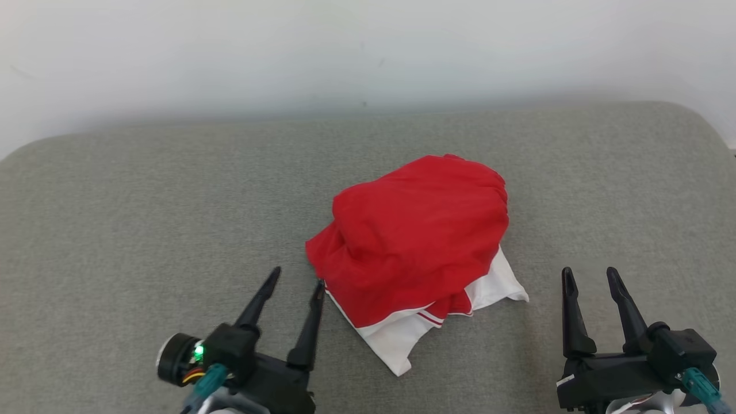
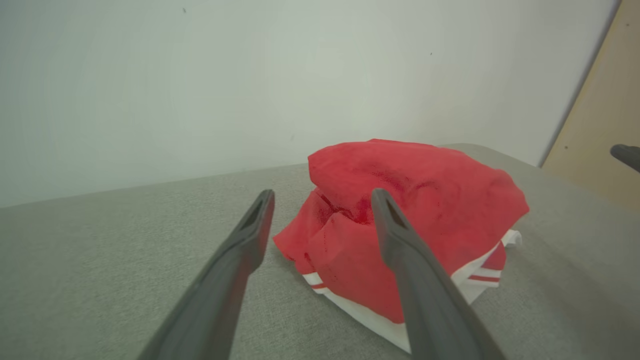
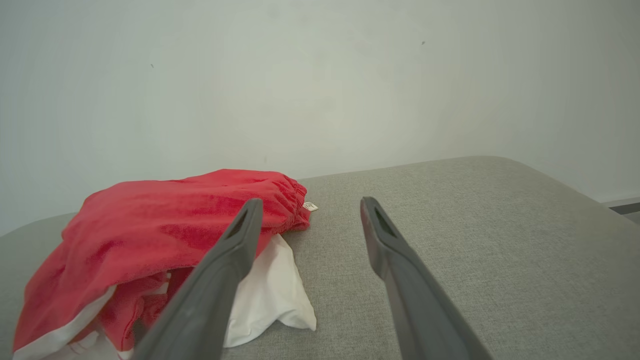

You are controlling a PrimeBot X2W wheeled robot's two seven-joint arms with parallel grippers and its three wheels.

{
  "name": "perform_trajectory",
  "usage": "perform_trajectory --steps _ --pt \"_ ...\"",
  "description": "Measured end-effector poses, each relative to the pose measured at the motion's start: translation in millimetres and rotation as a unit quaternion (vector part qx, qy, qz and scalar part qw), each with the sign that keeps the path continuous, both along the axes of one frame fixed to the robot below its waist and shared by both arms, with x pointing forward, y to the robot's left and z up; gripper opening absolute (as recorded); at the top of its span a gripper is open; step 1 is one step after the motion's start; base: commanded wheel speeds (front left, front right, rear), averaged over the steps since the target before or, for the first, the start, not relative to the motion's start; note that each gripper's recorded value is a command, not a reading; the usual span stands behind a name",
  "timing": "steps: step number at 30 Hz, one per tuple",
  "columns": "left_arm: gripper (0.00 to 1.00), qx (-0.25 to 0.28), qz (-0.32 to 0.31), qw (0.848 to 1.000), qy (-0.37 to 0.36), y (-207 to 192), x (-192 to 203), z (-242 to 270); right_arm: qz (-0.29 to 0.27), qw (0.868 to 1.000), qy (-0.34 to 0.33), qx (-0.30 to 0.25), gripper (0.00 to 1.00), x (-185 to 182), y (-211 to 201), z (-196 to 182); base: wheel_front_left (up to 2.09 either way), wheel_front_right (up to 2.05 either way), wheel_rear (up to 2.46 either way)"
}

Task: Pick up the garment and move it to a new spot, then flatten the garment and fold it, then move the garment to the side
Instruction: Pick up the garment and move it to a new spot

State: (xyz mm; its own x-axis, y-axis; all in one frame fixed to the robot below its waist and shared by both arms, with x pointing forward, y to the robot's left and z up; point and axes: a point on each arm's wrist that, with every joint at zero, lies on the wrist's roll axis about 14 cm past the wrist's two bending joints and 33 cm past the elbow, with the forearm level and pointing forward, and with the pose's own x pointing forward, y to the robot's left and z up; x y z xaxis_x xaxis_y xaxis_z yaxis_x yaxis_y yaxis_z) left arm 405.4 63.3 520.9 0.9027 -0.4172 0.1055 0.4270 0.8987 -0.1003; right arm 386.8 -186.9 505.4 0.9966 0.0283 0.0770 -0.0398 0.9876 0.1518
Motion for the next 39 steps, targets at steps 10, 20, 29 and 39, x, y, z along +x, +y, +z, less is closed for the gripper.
perform_trajectory --steps 10,20,29,39 --pt "1.0 0.061 -0.098 0.992 0.057 -56.0 -2.7 -43.2 -0.033 0.999 0.014 0.005 1.0 -4.0 -21.7 -10.6 0.0 0.0 0.0" --pt "1.0 0.129 -0.146 0.976 0.102 -69.4 -11.9 -86.5 -0.054 0.998 0.028 0.006 1.0 -7.3 -35.4 -20.0 0.0 0.0 0.0" --pt "0.0 0.131 -0.123 0.98 0.081 -68.4 5.9 -78.8 -0.054 0.998 0.022 0.006 1.0 -5.0 -35.6 -16.8 0.0 0.0 0.0" --pt "0.0 0.061 -0.121 0.99 -0.042 -74.2 33.3 23.8 -0.035 0.999 0.015 0.015 1.0 -2.4 -21.9 -13.3 0.0 0.0 0.0"
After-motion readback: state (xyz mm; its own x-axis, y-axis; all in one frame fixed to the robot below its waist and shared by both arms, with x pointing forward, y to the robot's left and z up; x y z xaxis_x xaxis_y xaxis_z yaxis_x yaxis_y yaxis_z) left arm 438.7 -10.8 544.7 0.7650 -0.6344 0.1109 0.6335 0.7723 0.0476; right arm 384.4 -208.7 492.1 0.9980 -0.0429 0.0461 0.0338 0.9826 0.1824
